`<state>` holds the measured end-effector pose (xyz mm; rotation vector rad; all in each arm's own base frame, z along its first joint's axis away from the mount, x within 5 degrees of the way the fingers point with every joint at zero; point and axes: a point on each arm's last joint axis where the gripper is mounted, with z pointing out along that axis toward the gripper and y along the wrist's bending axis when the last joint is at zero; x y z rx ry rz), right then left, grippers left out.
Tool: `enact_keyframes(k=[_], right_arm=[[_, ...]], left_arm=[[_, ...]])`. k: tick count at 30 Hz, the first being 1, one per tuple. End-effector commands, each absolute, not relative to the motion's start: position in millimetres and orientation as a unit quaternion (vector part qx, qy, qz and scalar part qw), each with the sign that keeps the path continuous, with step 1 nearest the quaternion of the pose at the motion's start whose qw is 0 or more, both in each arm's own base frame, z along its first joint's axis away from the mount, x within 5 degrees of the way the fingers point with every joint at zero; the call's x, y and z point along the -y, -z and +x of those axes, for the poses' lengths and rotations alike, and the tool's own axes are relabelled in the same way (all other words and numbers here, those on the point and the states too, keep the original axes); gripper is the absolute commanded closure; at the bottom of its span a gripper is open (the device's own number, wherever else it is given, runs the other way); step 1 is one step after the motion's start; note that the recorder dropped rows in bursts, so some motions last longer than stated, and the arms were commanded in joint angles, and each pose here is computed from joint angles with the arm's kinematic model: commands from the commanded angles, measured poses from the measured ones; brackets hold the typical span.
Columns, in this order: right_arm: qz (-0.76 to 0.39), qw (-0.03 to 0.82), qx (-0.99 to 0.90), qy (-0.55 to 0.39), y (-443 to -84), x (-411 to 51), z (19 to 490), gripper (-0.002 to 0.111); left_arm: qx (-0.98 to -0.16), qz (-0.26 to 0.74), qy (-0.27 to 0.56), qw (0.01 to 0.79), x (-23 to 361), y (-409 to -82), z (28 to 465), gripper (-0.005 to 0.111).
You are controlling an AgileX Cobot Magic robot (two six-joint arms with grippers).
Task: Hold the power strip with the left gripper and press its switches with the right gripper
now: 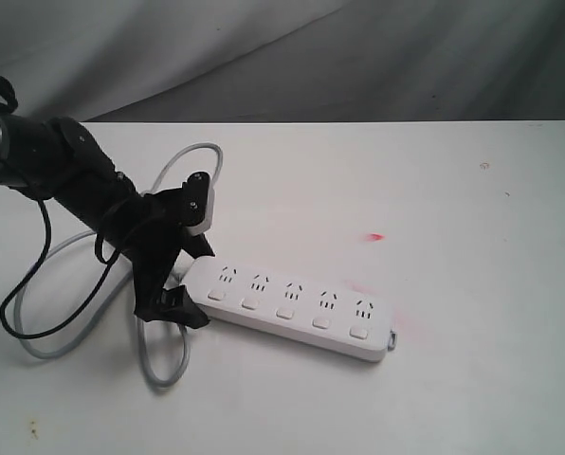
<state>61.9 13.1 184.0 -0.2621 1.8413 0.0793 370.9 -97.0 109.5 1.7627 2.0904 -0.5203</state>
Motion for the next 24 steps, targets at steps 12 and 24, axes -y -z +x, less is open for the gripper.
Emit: enact_keyframes(k=[12,24], right_arm=[[-0.112,0.601,-0.791,-0.029,-183.8,-12.4,61.9,0.108],[-0.112,0.601,-0.791,-0.029,-183.8,-12.4,61.9,0.108]], left_arm=[[-0.715,0.654,0.200,0.143,114.2,-103.1,361.3,0.032],[-0.714,0.655,0.204,0.141,114.4,-103.2,360.5,0.040]])
